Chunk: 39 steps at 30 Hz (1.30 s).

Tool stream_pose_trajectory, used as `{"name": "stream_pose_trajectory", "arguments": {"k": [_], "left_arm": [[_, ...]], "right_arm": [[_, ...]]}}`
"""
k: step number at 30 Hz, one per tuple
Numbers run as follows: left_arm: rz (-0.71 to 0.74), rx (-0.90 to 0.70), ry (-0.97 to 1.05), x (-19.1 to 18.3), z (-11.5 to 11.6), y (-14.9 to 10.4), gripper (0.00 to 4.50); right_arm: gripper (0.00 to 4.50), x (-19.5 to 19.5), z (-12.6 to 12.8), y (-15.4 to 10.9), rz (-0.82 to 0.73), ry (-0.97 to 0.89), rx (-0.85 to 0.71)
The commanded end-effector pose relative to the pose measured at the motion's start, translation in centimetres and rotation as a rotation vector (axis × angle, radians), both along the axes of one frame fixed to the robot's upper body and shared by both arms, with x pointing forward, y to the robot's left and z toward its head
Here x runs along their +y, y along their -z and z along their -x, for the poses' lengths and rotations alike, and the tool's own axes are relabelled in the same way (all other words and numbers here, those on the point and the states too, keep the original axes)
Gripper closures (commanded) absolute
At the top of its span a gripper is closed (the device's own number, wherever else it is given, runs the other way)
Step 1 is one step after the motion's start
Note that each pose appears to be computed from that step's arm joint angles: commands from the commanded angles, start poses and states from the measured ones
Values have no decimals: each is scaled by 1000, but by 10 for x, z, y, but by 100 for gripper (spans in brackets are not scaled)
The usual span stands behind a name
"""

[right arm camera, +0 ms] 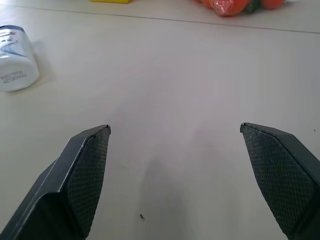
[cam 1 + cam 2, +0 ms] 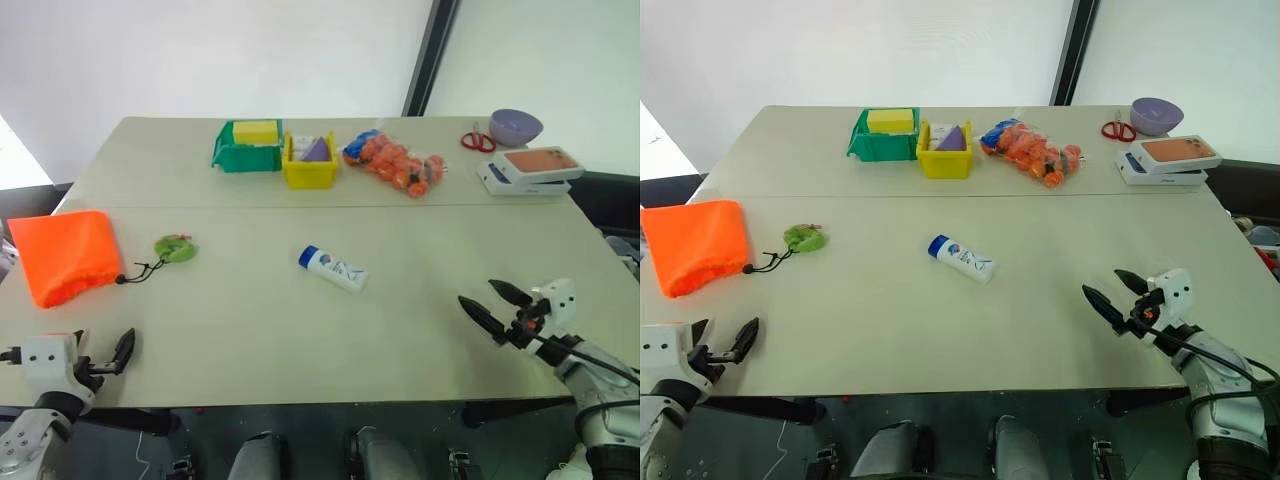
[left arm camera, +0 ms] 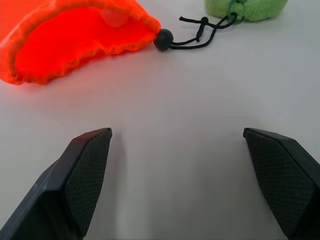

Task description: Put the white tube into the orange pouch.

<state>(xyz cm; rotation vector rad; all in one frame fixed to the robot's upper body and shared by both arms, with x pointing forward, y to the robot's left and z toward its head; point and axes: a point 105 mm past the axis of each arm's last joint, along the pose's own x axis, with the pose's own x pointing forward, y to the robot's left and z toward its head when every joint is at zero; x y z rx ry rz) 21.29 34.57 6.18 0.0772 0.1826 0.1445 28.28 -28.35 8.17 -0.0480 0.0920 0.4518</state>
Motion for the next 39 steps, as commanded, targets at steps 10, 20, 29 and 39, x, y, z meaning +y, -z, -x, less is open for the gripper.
{"name": "stream_pose_trajectory", "arguments": {"k": [10, 20, 29, 39], "left_arm": [[-199, -97, 4, -2, -18, -31, 0], [-721, -110, -77, 15, -30, -57, 0], [-924, -13, -170, 42, -44, -60, 0], [-865, 72, -338, 93, -59, -57, 0]], "right_arm": [[17, 39, -11, -16, -23, -90, -68], [17, 129, 0, -45, -69, -421, -115], [17, 176, 11, -52, -86, -551, -142], [17, 182, 9, -52, -91, -542, -147]]}}
